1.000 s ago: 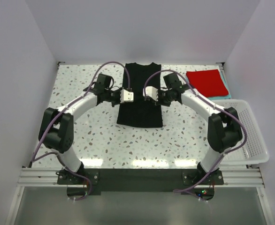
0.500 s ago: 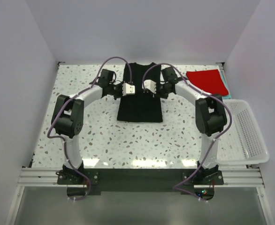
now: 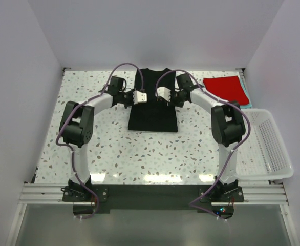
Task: Fold and stack the t-shirts
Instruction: Fold the tshirt
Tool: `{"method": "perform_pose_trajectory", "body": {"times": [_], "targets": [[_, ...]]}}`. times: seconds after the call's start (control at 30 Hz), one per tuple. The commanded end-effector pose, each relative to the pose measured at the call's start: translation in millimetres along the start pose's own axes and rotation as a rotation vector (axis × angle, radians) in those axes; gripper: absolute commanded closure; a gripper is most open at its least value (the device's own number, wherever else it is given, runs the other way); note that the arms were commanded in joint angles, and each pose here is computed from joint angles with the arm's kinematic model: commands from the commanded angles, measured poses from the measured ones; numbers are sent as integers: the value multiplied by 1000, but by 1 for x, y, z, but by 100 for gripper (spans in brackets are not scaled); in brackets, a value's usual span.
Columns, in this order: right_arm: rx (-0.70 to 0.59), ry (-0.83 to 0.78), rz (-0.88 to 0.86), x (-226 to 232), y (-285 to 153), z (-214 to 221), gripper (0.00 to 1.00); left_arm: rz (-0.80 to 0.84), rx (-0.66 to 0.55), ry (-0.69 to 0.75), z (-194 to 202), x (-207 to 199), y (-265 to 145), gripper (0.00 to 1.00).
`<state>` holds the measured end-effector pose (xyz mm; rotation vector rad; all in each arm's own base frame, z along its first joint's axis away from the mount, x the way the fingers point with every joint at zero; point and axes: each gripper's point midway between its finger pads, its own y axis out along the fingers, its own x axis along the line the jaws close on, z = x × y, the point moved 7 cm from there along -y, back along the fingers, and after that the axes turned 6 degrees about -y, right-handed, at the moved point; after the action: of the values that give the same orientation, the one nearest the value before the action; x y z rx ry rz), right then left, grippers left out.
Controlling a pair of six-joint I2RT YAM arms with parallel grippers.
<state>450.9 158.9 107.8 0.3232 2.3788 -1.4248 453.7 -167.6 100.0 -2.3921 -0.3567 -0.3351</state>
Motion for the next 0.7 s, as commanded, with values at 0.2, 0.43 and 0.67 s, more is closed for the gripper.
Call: {"method": "perform_pose_trajectory", "body": {"times": [0.2, 0.43, 0.67], "targets": [[11, -22, 84, -23, -7, -1, 100, -88, -33, 70, -1, 27, 2, 100], [54, 54, 118, -35, -9, 0, 49, -168, -12, -1, 7, 42, -3, 66], [-1, 258, 184, -43, -71, -30, 37, -275, -117, -310, -24, 54, -70, 51]]}}
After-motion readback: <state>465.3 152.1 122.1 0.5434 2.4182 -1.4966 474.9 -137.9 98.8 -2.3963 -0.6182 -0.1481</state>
